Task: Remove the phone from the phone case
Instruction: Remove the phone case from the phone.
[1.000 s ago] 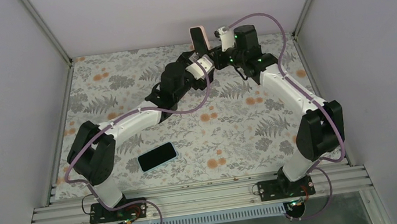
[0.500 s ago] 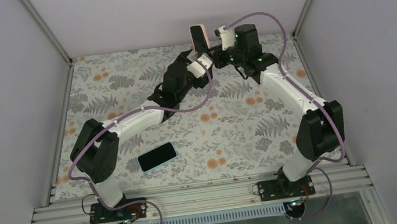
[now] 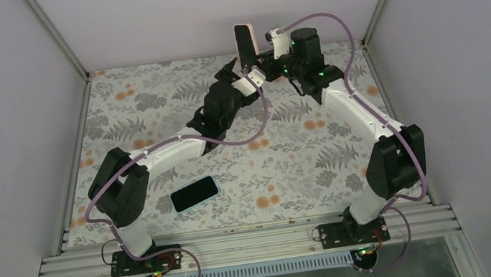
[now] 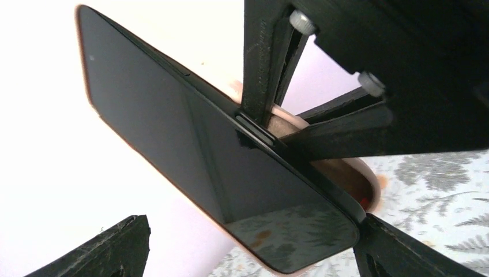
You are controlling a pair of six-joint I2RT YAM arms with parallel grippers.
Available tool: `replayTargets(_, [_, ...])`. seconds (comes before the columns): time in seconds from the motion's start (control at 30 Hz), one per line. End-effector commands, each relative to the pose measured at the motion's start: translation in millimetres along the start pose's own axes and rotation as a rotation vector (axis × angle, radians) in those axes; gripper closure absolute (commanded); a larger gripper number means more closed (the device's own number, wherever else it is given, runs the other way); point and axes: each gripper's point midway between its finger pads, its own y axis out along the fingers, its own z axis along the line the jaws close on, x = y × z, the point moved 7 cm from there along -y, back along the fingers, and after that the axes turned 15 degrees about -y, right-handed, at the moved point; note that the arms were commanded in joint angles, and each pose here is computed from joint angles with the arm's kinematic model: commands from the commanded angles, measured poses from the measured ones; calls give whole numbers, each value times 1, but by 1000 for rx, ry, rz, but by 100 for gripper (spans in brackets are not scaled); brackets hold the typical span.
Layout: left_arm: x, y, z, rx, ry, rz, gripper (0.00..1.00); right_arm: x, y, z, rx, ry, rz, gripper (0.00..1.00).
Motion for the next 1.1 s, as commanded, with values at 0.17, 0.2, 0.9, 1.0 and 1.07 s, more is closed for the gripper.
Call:
replayTargets(0.17, [52, -45, 30, 387, 171, -355, 16, -9, 15, 5, 54, 35, 39, 96])
replayTargets(0.2, [51, -45, 30, 396, 186, -363, 16, -18, 23, 4, 63, 47, 66, 96])
replayTargets(0.9, [40, -11, 38, 587, 366, -475, 37, -48, 35, 68, 279, 20, 133, 97])
replayTargets(1.0, [42, -8, 47, 606, 367, -469, 39, -47, 36, 72, 290, 15, 132, 97])
replayTargets(1.07, [42, -7, 53, 620, 369, -463, 42, -46, 35, 72, 293, 14, 128, 97])
